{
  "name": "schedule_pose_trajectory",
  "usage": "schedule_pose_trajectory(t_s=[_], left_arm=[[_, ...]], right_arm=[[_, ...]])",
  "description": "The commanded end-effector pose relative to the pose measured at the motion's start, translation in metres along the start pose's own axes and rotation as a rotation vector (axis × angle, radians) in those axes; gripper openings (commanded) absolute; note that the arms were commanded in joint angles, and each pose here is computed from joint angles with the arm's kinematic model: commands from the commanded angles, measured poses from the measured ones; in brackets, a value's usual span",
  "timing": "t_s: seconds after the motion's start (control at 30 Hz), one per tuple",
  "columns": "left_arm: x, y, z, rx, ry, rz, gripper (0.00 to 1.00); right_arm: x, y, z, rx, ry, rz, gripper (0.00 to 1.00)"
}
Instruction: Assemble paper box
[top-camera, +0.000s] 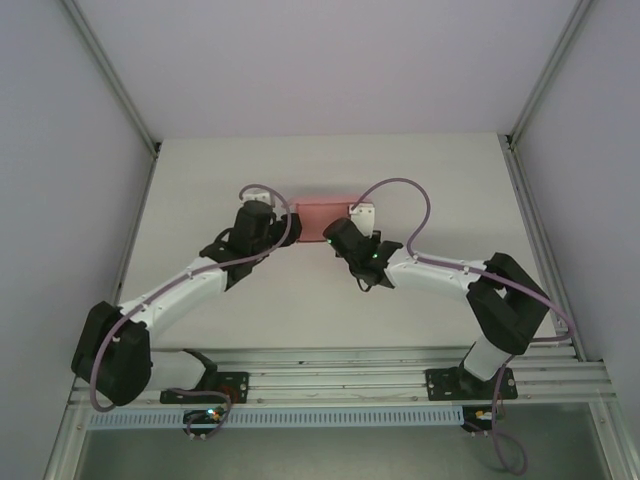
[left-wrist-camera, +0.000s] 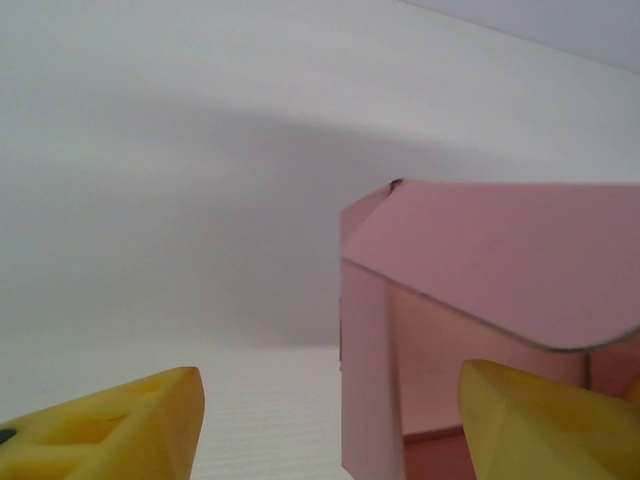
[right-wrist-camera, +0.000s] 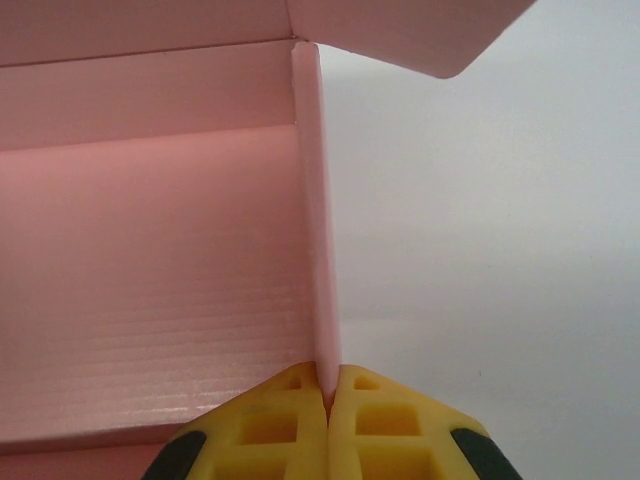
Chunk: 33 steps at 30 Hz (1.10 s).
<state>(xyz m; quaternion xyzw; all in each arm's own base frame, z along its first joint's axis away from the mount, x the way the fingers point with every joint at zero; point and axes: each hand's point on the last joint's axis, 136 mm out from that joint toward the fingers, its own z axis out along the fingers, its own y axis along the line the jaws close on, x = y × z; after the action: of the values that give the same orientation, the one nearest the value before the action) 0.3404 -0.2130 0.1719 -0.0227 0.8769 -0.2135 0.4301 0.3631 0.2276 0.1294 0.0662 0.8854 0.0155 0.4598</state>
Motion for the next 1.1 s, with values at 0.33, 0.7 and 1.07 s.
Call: schedule_pose_trajectory(t_s=[0.33, 0.7, 1.07], left_arm=[[-0.012, -0.013, 0.038, -0.078, -0.049, 0.072, 0.28], [-0.014, -0.028, 0.028, -0.237, -0.095, 0.249, 0.0], [-0.014, -0.039, 0.019, -0.222, -0.098, 0.261, 0.0]], right_arm=[[-0.021, 0.0, -0.016, -0.032, -0.065, 0.08, 0.0], [-0.021, -0.01, -0.013, 0.013, -0.067, 0.093, 0.35], [-0.032, -0.004, 0.014, -0.183, 0.022, 0.159, 0.49]])
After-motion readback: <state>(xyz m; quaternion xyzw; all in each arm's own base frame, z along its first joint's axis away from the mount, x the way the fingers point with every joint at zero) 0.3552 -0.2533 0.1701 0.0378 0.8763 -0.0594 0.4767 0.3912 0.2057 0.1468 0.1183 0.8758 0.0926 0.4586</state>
